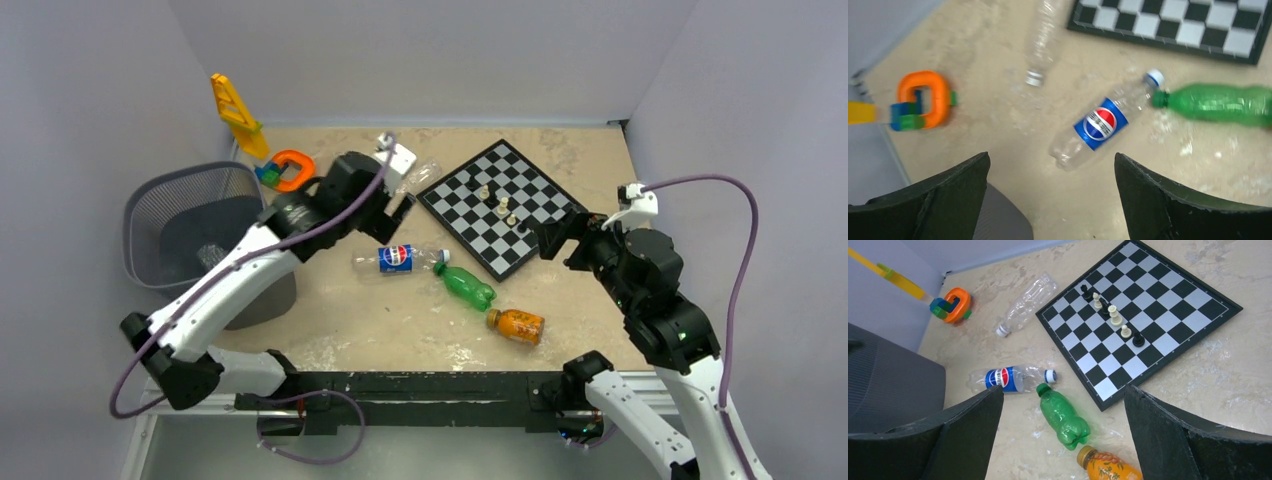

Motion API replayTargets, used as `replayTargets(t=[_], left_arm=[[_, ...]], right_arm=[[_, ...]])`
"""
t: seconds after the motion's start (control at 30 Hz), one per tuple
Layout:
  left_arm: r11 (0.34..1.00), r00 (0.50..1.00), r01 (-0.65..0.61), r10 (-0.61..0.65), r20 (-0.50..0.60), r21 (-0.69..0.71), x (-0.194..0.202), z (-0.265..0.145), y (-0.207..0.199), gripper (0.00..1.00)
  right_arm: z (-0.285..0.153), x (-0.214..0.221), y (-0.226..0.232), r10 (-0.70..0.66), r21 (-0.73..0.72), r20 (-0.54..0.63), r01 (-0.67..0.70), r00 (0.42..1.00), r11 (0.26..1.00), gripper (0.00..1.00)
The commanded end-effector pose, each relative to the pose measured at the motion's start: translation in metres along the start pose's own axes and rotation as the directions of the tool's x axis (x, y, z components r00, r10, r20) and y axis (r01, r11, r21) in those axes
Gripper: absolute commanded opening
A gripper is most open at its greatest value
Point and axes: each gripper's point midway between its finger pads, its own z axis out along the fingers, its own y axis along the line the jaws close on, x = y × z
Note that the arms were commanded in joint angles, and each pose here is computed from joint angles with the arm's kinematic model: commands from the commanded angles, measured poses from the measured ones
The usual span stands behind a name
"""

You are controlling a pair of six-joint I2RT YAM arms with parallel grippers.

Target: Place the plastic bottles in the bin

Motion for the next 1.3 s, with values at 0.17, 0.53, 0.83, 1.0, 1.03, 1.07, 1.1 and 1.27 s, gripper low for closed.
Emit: replayTargets(t=[0.17, 0.53, 0.83, 1.0, 1.03, 1.07, 1.1, 1.27], left_arm=[[0.916, 0.937, -0.132, 0.240, -0.254, 0.378, 0.088, 0.095, -0.106, 0.91], [0.909, 0.841, -0.211, 0.356, -0.407, 0.358, 0.143, 0.157, -0.116, 0.90], [0.920, 0.827, -0.203, 0.345, -0.445, 0.336, 0.168, 0.186, -0.125, 0.91], [0.928, 0.815, -0.194, 0.333, -0.474, 0.317, 0.173, 0.184, -0.121, 0.68], [0.935, 0.819, -0.187, 0.318, -0.478, 0.301, 0.170, 0.181, -0.118, 0.59], [0.941, 0.828, -0.176, 0.301, -0.474, 0.289, 0.165, 0.177, -0.116, 0.50], [0.945, 0.839, -0.164, 0.285, -0.463, 0.283, 0.159, 0.171, -0.115, 0.42], [0.963, 0.891, -0.135, 0.222, -0.396, 0.235, 0.121, 0.132, -0.094, 0.32]], right_arm=[[-0.015, -0.017, 0.002, 0.066, -0.004, 0.071, -0.066, 0.995, 0.998, 0.94], [-0.024, -0.012, -0.009, 0.077, 0.037, 0.069, -0.079, 0.995, 0.996, 0.94], [-0.020, -0.009, -0.012, 0.084, 0.058, 0.056, -0.087, 0.995, 0.994, 0.94], [-0.019, -0.011, -0.010, 0.089, 0.055, 0.057, -0.092, 0.994, 0.994, 0.94], [-0.019, -0.011, -0.012, 0.092, 0.068, 0.057, -0.096, 0.994, 0.993, 0.94], [-0.019, -0.010, -0.012, 0.102, 0.075, 0.052, -0.106, 0.993, 0.992, 0.95], [-0.018, -0.009, -0.012, 0.106, 0.079, 0.046, -0.109, 0.993, 0.991, 0.95], [-0.019, -0.010, -0.014, 0.107, 0.092, 0.046, -0.110, 0.993, 0.990, 0.95]])
